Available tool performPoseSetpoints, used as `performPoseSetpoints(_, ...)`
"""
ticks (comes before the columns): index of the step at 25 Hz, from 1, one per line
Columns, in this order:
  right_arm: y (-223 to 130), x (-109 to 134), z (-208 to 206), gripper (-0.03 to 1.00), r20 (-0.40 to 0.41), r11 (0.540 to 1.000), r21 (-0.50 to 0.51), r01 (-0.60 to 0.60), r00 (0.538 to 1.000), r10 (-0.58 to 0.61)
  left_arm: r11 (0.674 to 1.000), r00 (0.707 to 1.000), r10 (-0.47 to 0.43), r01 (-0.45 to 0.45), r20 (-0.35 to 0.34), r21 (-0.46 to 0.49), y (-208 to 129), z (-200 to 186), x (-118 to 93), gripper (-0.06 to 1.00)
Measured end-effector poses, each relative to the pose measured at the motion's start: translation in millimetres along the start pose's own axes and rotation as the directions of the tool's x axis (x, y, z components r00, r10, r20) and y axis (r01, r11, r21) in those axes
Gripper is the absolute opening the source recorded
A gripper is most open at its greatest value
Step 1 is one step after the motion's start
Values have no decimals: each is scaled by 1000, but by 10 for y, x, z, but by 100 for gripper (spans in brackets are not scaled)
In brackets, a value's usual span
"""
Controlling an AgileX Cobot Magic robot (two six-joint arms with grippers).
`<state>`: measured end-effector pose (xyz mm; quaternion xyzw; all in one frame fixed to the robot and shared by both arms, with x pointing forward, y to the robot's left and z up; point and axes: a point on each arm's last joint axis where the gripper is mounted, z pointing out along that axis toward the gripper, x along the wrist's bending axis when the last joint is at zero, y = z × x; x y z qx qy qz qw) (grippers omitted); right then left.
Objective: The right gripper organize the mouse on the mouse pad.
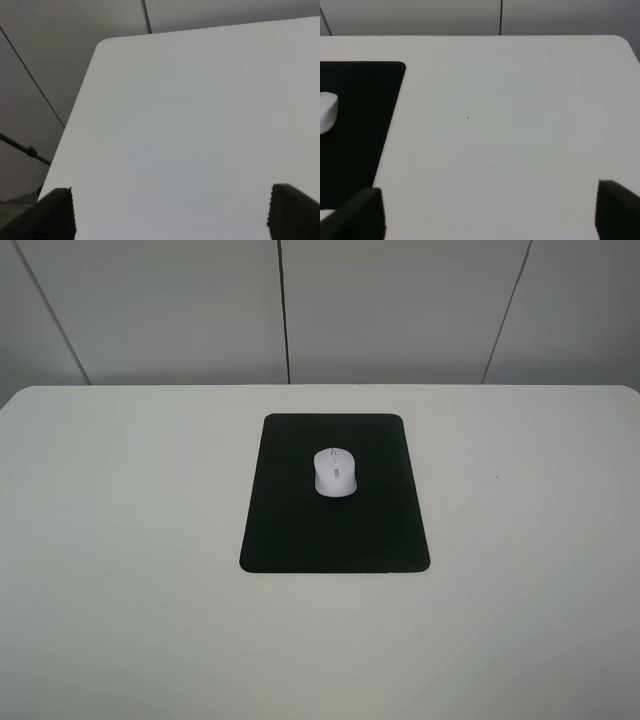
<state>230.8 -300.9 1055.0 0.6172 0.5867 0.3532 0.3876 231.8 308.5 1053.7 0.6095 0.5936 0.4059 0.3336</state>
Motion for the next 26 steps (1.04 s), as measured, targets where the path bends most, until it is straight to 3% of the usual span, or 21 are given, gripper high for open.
performPoseSetpoints(26,0,0,0,83,0,1000,0,0,1000,0,1000,1000,0,0,0,0,0,0,0,79)
